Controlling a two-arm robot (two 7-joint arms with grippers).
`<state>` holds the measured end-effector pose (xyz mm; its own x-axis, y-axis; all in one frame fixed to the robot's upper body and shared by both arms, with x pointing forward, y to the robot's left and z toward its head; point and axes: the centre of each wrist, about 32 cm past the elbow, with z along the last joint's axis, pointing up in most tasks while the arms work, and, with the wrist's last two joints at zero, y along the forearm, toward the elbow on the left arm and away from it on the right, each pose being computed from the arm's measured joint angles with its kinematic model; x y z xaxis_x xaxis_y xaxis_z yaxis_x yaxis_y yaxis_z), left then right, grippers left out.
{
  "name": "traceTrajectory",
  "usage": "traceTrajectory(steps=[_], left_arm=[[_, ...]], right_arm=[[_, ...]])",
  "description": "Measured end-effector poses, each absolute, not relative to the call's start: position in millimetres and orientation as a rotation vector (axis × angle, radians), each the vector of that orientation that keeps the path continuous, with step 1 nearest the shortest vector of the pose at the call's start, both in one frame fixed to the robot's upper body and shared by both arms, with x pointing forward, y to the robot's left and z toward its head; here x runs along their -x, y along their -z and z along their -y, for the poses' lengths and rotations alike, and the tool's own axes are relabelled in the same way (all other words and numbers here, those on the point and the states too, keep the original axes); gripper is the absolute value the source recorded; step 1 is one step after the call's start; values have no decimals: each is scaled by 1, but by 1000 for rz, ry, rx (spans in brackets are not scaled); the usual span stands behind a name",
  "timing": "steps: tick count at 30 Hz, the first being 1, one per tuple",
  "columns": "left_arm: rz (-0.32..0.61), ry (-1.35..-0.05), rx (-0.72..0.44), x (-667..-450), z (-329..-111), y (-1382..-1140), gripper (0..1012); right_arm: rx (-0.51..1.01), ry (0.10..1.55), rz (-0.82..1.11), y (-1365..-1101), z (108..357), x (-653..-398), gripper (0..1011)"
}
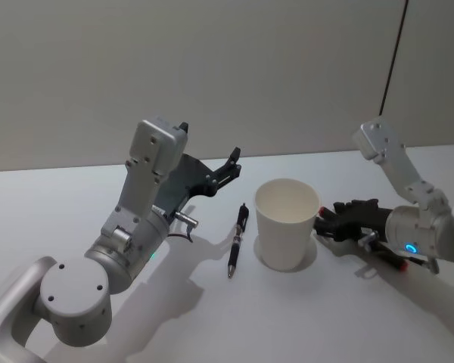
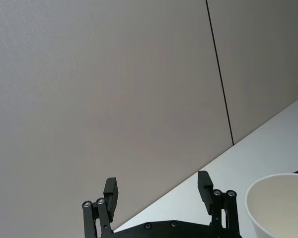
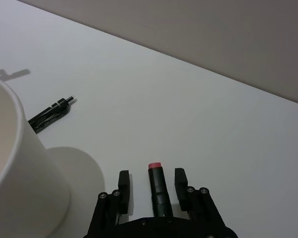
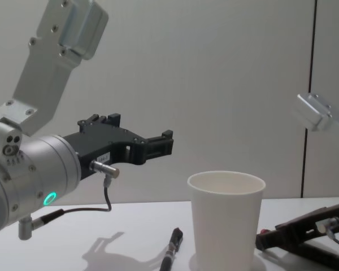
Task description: Place the pen into the pen holder.
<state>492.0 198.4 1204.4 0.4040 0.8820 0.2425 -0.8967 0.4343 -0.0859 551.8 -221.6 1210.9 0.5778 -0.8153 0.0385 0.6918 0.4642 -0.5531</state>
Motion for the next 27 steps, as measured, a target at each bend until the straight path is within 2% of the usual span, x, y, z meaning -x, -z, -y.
traceTrajectory(steps=[12, 15, 27], left_arm=[[268, -1124, -61, -492, -198, -1204, 1001], [268, -1124, -61, -492, -198, -1204, 1001], [268, -1124, -61, -492, -198, -1204, 1001]], right_arm=[[561, 938, -247, -1211, 222, -552, 203], [562, 939, -247, -1211, 222, -552, 167], [562, 939, -247, -1211, 222, -552, 167]])
